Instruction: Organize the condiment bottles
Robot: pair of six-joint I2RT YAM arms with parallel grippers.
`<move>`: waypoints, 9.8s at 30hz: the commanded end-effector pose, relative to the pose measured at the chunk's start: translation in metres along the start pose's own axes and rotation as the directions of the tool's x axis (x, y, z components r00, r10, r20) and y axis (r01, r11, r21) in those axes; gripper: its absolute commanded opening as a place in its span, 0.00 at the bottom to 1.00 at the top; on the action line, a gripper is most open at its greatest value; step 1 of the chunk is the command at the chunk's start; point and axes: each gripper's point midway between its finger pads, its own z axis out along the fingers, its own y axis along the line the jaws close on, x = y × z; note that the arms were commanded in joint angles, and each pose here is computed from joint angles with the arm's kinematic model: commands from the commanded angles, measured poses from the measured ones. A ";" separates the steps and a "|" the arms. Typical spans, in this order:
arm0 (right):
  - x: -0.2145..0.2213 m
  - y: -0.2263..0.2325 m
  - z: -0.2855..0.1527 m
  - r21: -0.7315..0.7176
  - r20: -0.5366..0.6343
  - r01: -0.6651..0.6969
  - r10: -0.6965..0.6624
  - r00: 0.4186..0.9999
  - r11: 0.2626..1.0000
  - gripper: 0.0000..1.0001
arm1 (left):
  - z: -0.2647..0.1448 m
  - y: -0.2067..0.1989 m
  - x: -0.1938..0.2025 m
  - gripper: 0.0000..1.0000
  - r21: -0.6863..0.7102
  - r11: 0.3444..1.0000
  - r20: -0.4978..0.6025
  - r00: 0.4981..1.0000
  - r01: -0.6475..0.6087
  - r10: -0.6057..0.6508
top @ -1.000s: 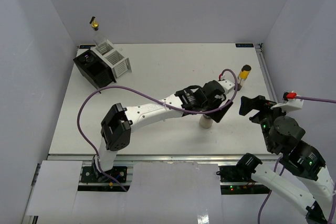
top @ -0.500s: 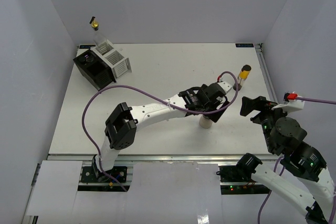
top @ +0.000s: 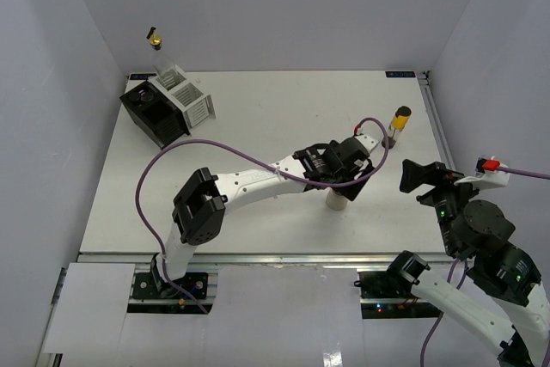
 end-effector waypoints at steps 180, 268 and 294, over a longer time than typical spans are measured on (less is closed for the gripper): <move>0.091 -0.101 0.306 0.269 -0.519 0.341 -0.163 0.839 0.901 0.93 | -0.164 0.246 0.082 0.96 0.000 0.875 0.262 0.844 0.484 -0.467; 0.262 0.362 0.234 -0.576 -0.393 0.300 -0.580 0.714 0.760 0.72 | -0.255 0.324 0.082 0.92 -0.316 0.686 0.605 0.696 0.655 -0.387; 0.174 0.197 0.096 -0.555 -0.367 0.351 -0.601 0.710 0.754 0.98 | -0.169 0.315 0.009 0.93 -0.190 0.820 0.327 0.823 0.539 -0.465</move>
